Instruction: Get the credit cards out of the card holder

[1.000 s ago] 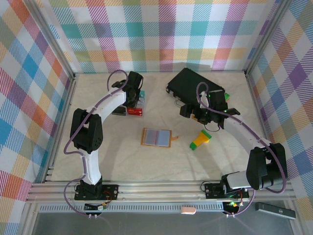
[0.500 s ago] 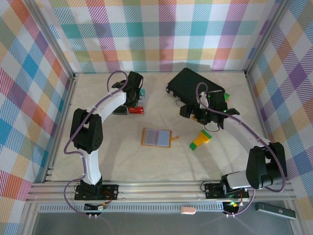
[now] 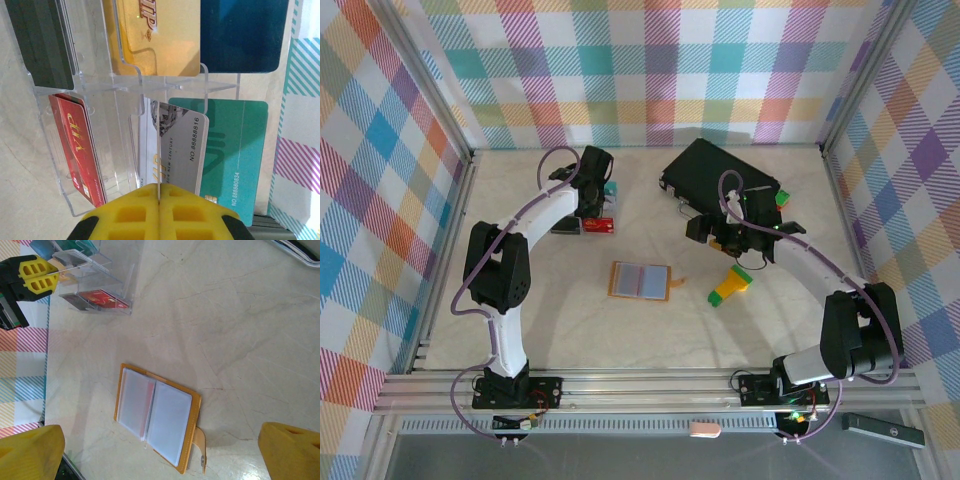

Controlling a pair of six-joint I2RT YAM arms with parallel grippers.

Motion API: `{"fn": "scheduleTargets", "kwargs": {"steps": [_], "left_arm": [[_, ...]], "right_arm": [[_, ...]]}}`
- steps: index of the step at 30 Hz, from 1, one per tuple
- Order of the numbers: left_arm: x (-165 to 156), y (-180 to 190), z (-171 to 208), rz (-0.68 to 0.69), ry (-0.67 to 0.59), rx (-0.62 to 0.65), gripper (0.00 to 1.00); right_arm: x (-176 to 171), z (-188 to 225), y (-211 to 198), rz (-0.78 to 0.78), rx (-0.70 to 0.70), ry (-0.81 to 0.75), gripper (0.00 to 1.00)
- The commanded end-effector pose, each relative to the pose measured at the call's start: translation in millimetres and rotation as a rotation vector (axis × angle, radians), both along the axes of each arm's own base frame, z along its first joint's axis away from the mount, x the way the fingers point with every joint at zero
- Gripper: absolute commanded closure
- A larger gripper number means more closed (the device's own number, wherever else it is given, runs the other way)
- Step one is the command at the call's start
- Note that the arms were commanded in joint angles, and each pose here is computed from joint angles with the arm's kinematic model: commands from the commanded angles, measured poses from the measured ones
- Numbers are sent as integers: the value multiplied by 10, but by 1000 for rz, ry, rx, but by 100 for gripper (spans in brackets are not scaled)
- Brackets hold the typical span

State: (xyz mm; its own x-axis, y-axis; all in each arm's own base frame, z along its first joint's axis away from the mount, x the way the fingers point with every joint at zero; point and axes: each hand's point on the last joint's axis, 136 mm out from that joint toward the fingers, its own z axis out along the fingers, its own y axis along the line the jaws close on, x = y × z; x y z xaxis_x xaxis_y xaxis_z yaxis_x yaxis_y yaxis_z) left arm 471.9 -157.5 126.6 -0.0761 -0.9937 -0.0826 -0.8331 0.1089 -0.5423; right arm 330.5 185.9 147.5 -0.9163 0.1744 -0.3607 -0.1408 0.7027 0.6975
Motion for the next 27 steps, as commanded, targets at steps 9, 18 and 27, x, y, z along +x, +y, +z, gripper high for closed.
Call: {"fn": "scheduleTargets", "kwargs": {"steps": [9,18,27], "left_arm": [[29,-64,-76,32,31,19,98],[102,-75,86,-11,-18,54,78],[188,-120,220,-115,-69,100,74]], "right_arm": [[-14,-25,8,4,17,2,1],[-24,-25,3,4,17,3,1],[-30,-39,1,2,15,6,1]]}}
